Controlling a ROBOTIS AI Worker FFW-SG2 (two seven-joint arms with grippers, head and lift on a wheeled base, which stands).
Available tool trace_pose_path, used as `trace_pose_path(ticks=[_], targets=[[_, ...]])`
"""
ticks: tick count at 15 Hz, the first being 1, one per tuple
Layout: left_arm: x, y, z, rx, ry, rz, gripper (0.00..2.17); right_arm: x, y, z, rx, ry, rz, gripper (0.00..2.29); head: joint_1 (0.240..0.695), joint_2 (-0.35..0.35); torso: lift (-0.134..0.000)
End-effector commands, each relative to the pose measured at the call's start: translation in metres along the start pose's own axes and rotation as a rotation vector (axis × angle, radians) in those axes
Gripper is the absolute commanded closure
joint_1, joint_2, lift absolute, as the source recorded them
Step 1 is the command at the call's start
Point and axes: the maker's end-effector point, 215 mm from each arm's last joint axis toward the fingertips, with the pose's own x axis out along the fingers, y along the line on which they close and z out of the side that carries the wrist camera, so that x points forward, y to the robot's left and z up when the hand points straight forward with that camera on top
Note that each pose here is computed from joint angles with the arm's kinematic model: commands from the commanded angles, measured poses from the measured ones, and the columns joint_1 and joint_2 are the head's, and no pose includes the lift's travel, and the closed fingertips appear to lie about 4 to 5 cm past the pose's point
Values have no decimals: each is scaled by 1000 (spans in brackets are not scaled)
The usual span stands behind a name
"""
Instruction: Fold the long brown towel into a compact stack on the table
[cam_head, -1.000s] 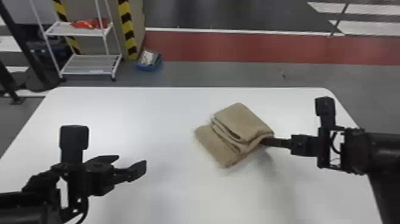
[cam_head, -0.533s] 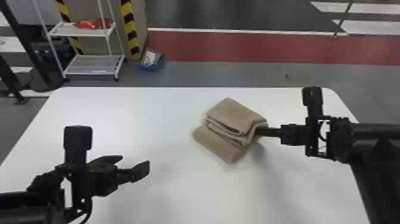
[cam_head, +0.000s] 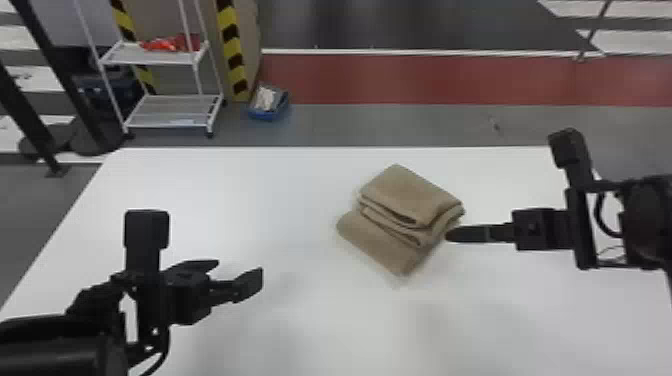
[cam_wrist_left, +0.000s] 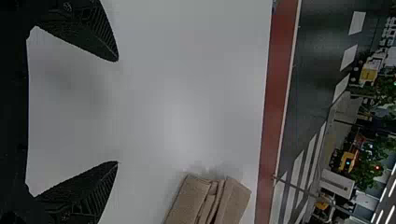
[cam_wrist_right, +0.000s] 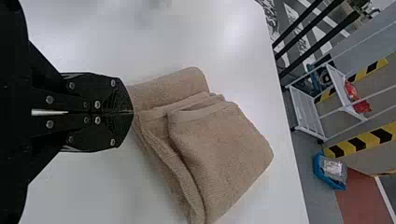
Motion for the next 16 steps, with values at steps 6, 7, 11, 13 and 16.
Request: trace_pose_path(ticks=[6, 7, 11, 13, 16], targets=[[-1, 3, -5, -11, 6, 6, 100, 61, 38, 49, -217, 141, -144, 390, 695, 65, -124], [-1, 3, -5, -11, 6, 6, 100, 69, 43, 51, -244, 159, -164, 377, 695, 75, -124], [-1, 5, -5, -12, 4, 10, 100, 96, 50, 45, -304, 247, -238, 336, 695, 113, -124], [-3, 8, -4, -10, -2, 14, 100, 105, 48, 44, -320, 283, -279, 336, 695, 127, -124], [-4, 9, -4, -8, -14, 13, 100, 110, 43, 51, -348, 319, -349, 336, 695, 135, -124]])
